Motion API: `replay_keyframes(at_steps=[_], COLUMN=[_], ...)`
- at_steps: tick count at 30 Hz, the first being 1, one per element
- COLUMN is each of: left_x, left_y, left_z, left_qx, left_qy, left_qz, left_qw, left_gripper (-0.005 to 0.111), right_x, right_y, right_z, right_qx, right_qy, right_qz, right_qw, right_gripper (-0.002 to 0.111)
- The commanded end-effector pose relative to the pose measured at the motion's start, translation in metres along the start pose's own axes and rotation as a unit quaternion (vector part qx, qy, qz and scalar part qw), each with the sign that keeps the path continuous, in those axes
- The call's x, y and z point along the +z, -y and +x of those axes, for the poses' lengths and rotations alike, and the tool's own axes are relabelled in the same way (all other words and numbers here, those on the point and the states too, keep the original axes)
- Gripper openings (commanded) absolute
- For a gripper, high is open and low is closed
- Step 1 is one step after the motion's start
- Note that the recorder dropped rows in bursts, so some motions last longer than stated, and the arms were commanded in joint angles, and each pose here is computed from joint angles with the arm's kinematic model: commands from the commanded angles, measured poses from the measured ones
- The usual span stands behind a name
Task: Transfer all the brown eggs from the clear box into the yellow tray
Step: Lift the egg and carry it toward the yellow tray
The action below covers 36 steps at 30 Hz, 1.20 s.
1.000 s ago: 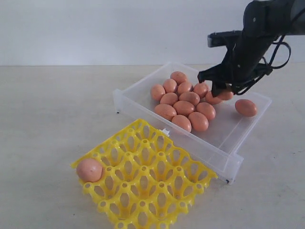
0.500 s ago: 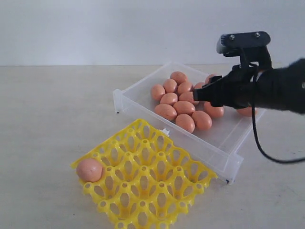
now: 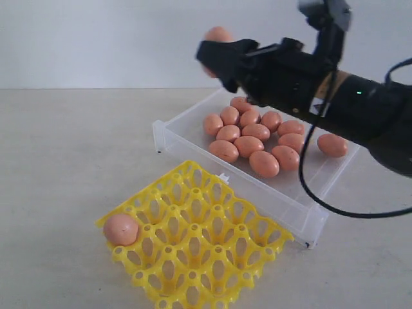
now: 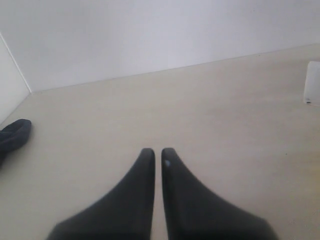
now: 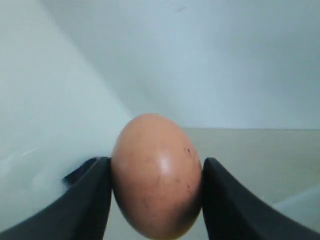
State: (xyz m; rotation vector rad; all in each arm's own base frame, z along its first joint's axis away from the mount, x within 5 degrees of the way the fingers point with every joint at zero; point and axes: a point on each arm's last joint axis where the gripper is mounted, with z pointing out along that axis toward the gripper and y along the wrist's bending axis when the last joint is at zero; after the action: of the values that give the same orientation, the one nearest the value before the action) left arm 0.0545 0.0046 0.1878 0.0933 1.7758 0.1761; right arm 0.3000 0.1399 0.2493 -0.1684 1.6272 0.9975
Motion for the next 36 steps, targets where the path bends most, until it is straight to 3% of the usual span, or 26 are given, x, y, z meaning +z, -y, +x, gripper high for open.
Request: replay_keyframes(at_steps=[1,4,9,13,17,21,28,36], left_x=[0.0,0.0,0.0,0.0,0.0,0.0,0.0,0.0], left_y=[0.0,0.0,0.0,0.0,0.0,0.0,0.0,0.0], left_z=[0.001,0.001,0.001,0.001,0.001,0.001,0.001,0.001], left_qx=[-0.004,-0.004,-0.004,-0.004,-0.004,-0.004,-0.004,-0.004], left_qy=[0.0,0.0,0.0,0.0,0.0,0.0,0.0,0.0], left_qz=[-0.001,-0.001,-0.001,-0.001,-0.001,-0.001,-0.001,-0.001], left_qw=[1.0,1.0,1.0,1.0,1.0,1.0,1.0,1.0], left_gripper=[0.004,0.004,0.004,0.004,0.004,0.004,0.004,0.004], right_x=[0.035,0.055,0.078,0.078,0.073,0.073,0.086,0.085], right_y=[-0.011,-0.009,0.016,0.025,0.027,0.028,0.035,0.033], right_z=[0.016,0.025,0.051,0.069,0.085,0.095,0.107,0.116], right_qx=[0.021,0.041,0.043,-0.007,-0.114,-0.173,-0.245,-0.23], right_qy=[-0.131,-0.178,-0.222,-0.247,-0.302,-0.329,-0.355,-0.361], right_qz=[-0.177,-0.271,-0.271,-0.286,-0.3,-0.294,-0.192,-0.212], right_qw=[0.975,0.945,0.936,0.926,0.898,0.881,0.881,0.879], right_gripper=[0.0,0.0,0.0,0.0,0.0,0.0,0.0,0.0])
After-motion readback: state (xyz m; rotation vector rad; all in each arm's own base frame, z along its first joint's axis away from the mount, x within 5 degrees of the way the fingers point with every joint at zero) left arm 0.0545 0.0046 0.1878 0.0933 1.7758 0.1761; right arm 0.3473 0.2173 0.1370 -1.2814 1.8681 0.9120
